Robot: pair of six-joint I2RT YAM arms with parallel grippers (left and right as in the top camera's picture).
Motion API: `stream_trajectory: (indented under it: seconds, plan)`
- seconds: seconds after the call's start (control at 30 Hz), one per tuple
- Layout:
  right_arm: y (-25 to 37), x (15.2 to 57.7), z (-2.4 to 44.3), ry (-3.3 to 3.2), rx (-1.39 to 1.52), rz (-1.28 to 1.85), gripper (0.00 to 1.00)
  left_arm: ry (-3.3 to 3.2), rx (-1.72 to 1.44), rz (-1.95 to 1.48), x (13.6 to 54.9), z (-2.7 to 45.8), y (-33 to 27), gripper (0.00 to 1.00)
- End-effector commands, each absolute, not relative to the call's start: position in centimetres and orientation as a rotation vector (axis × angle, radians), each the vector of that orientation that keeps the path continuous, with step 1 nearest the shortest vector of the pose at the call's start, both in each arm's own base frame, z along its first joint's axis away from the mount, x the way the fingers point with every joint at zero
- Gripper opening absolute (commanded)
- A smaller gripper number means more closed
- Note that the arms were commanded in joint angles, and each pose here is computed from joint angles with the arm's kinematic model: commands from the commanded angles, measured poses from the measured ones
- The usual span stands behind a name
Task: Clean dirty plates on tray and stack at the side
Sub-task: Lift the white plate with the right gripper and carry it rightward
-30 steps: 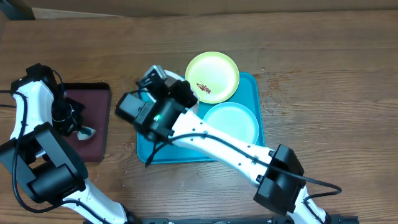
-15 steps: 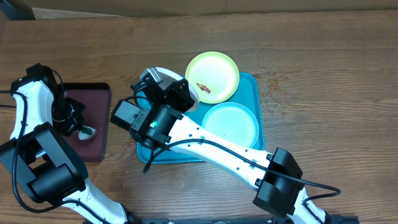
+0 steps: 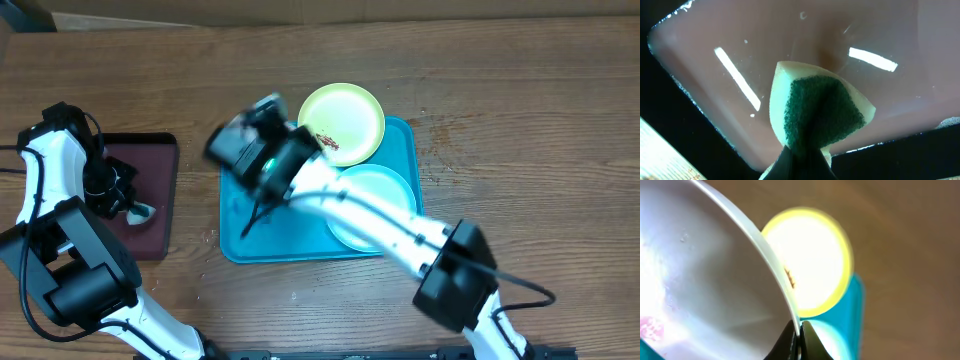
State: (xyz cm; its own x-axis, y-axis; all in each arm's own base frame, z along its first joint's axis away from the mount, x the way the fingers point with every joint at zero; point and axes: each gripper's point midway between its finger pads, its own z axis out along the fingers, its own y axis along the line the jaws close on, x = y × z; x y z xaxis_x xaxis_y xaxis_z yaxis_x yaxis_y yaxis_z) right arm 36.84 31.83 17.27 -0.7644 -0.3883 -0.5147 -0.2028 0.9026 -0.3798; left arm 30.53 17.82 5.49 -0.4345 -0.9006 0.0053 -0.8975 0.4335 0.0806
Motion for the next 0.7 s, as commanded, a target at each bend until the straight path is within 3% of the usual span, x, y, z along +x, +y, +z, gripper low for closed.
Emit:
stream_trajectory:
  seconds: [0.0,0.2,0.33,0.67]
  plan:
    - [31.1,37.9,17.4,2.736,-0.201,0.104,0.04,-2.639,1.634,-0.082,30.5,6.0,17.6,0.04]
    - [24.5,41.6,17.9,2.936,0.093,0.729,0.04,-2.644,1.625,-0.08,30.5,6.0,17.6,0.04]
    - [16.1,43.5,17.1,2.959,0.25,0.711,0.04,-2.643,1.625,-0.079,30.6,6.0,17.6,0.04]
    - [0.7,41.9,11.4,3.033,0.599,0.636,0.04,-2.645,1.623,-0.07,30.6,6.0,17.4,0.04]
